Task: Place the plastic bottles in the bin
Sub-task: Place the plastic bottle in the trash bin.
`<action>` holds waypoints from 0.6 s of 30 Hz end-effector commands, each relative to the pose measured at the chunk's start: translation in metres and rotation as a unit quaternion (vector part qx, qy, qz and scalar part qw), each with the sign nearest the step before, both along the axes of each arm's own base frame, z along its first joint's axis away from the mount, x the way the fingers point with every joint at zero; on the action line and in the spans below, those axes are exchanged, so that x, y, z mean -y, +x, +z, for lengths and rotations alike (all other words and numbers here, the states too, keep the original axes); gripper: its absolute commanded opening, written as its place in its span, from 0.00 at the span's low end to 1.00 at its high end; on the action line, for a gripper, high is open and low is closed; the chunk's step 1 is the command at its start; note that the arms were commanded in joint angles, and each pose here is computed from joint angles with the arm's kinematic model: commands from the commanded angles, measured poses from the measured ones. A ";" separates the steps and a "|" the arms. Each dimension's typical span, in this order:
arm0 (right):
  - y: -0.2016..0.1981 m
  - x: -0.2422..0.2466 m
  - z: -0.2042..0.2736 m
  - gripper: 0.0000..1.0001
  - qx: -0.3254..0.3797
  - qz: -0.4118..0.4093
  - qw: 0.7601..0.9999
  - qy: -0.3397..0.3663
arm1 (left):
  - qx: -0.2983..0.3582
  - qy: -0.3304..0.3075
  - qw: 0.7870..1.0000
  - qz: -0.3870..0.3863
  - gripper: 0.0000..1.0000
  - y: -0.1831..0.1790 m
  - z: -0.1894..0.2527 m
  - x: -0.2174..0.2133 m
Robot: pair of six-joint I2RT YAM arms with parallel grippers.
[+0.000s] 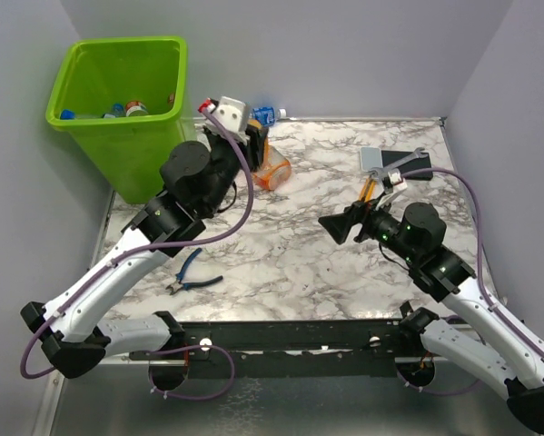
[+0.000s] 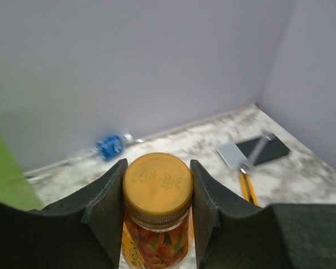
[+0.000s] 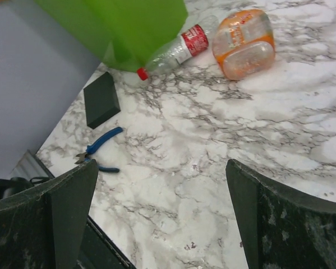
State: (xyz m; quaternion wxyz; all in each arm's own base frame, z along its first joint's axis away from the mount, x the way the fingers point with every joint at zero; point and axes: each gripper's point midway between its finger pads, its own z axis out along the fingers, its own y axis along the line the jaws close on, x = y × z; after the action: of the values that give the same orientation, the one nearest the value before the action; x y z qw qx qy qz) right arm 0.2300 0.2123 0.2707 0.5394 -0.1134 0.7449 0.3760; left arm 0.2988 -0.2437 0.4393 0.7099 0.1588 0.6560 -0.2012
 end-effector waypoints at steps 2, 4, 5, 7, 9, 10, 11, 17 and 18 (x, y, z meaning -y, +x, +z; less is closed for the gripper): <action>0.008 0.013 -0.019 1.00 -0.007 -0.046 0.999 -0.017 | 0.035 0.064 0.970 0.231 0.00 0.039 0.049 -0.082; 0.008 0.013 -0.023 1.00 -0.011 -0.048 0.999 -0.008 | 0.037 0.048 0.962 0.267 0.00 0.056 0.065 -0.094; 0.009 0.015 -0.026 1.00 -0.018 -0.056 0.998 -0.005 | 0.038 0.034 0.957 0.284 0.00 0.063 0.075 -0.104; 0.008 0.016 -0.032 1.00 -0.034 -0.065 0.997 0.006 | 0.040 0.008 0.945 0.326 0.00 0.077 0.090 -0.127; 0.007 0.018 -0.037 1.00 -0.046 -0.073 0.996 0.016 | 0.045 -0.023 0.927 0.372 0.00 0.086 0.104 -0.155; 0.006 0.019 -0.039 1.00 -0.052 -0.077 0.995 0.022 | 0.051 -0.039 0.915 0.397 0.00 0.087 0.111 -0.169; 0.005 0.020 -0.041 1.00 -0.055 -0.081 0.995 0.027 | 0.060 -0.053 0.903 0.422 0.00 0.086 0.117 -0.185; 0.003 0.034 -0.060 1.00 -0.065 -0.117 0.990 0.039 | 0.127 -0.083 0.812 0.563 0.00 0.071 0.128 -0.264; 0.002 0.035 -0.063 1.00 -0.066 -0.119 0.990 0.038 | 0.134 -0.087 0.802 0.576 0.00 0.070 0.127 -0.275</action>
State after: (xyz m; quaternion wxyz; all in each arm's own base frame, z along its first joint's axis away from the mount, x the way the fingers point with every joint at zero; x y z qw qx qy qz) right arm 0.2286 0.1859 0.2120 0.5213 -0.0120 0.7778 0.3508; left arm 0.4003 -0.0292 0.5436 0.7738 -0.1813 0.5881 0.1500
